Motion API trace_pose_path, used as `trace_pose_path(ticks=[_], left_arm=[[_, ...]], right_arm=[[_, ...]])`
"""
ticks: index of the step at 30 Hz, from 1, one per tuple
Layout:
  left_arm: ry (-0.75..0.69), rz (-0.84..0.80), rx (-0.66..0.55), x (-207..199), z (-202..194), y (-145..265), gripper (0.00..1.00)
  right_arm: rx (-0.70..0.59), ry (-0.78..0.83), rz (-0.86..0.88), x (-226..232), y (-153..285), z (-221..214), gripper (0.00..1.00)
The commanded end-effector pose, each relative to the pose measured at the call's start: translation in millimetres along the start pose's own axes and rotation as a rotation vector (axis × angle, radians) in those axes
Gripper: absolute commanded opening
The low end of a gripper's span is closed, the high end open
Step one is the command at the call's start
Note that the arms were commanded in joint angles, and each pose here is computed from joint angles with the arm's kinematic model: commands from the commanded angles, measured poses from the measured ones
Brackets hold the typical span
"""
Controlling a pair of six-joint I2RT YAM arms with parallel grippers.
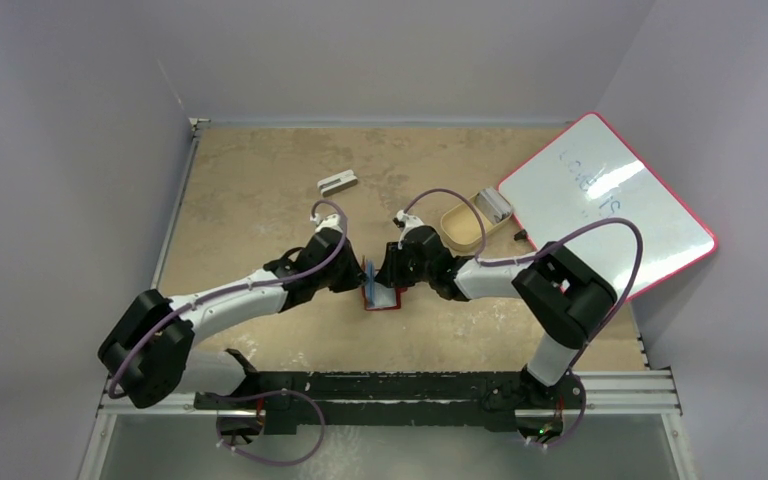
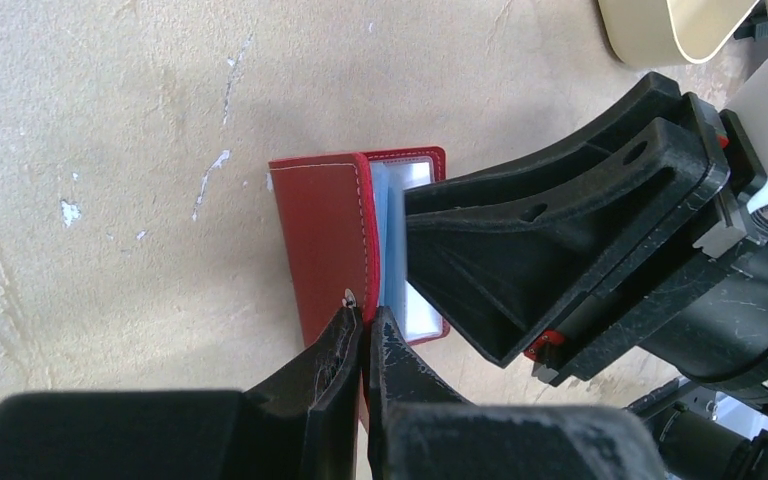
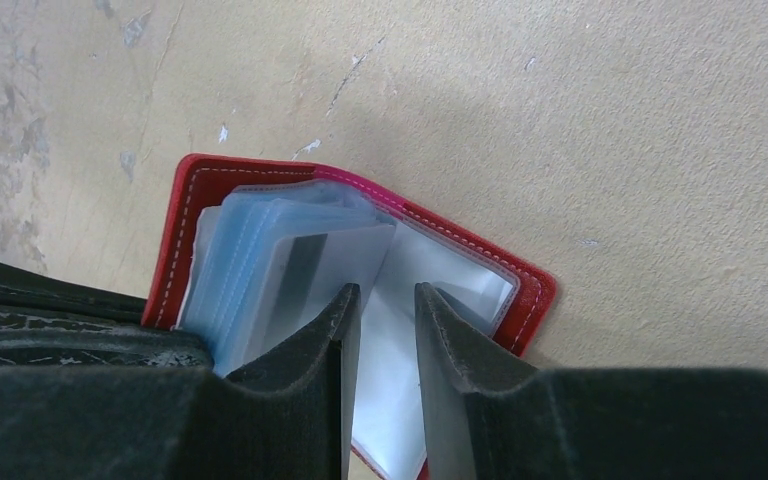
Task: Put the credit cards into the card holder
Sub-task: Turn over the card slot in the card holder.
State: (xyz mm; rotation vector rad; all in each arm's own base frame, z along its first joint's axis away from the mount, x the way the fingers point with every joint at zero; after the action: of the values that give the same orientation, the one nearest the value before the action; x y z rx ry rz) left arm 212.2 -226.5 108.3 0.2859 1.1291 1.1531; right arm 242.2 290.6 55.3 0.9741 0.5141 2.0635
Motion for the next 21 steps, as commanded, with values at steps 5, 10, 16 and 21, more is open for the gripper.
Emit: trace_pose_path(ticks=[5,10,16,21], left_arm=[[-0.004,0.047,0.016,7.2,-5.8,-16.4,0.0],[-0.011,0.051,0.02,3.8,-5.8,-20.6,0.0],[-0.01,0.057,0.007,1.4,-2.3,-15.3,0.0],[0.007,0.036,-0.012,-3.1,1.0,-10.6,0.0]], right_arm=[[0.044,-0.013,-0.111,-20.5,8.6,-15.5,0.34],[0.025,-0.003,-0.132,-22.5,15.0,-7.3,0.37],[-0.017,-0.008,-0.223,-38.4,40.8,4.9,0.39],[-0.074,-0.002,-0.253,-45.0,67.4,25.9,0.41]])
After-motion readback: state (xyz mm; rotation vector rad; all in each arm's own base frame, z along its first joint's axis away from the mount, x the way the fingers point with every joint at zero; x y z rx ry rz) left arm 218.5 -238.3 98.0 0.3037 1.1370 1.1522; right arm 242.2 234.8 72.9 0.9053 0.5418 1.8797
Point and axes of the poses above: each gripper's point midway between its finger pads, its own y axis back along the fingers, its own x axis along the line the jaws close on, z = x × y, the point moved 5 cm from there along y, back along the fingers, and after that the axes turned 4 degrees about y, right-handed, at the moved point
